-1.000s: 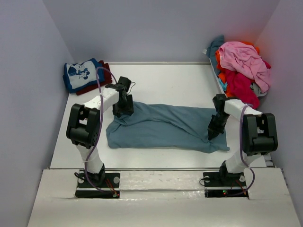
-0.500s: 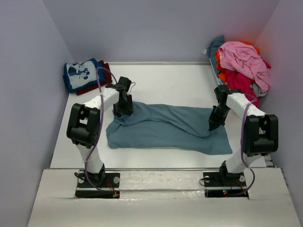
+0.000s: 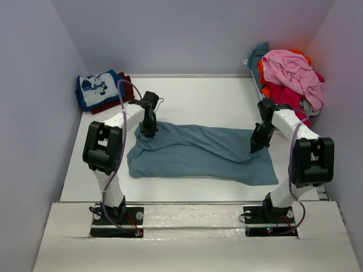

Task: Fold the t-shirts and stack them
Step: Fold the flattened tshirt in 1/3 of the way

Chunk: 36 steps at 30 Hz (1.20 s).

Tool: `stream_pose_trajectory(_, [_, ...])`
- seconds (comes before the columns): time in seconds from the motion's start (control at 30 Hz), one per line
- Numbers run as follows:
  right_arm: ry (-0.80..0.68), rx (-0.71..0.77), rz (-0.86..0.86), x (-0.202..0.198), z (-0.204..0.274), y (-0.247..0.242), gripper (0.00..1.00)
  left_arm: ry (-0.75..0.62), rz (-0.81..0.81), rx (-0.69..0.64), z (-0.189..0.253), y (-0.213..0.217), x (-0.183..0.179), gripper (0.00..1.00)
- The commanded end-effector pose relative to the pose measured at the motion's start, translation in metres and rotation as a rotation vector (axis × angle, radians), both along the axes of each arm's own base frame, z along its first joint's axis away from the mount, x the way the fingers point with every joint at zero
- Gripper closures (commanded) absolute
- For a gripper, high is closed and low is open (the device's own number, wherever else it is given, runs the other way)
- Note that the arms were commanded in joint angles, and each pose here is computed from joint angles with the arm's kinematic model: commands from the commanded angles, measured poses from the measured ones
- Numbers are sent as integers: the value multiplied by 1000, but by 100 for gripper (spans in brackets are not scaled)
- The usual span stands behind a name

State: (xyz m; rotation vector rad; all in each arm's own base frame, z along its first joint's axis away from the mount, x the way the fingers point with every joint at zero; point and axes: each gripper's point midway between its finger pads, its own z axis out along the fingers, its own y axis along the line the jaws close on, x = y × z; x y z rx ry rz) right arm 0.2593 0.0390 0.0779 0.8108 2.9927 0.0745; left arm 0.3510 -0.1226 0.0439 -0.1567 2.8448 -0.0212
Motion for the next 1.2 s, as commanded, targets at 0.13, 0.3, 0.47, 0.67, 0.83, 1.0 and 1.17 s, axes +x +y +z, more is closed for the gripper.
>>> stream_pose_trajectory(0.13, [-35,-6,3,0,12,-1,93,-103,30,36,35,7,15,94])
stream_pose_trajectory(0.3, [-98,-27,16,26,31,-4,93,-215,67,77,65,16,33,94])
stream_pose_trajectory(0.47, [-176,-70,22,66,56,-11,93,-314,99,108,100,20,56,94])
stream_pose_trajectory(0.67, [-300,-83,22,118,87,-11,93,-394,122,142,126,24,79,94])
stream_pose_trajectory(0.83, [-305,-100,45,154,78,-13,93,-430,131,144,133,18,105,94])
stream_pose_trajectory(1.0, [-369,-153,36,188,87,-21,93,-467,143,176,143,17,132,94])
stream_pose_trajectory(1.17, [-421,-176,20,215,95,-24,93,-497,146,183,153,13,151,94])
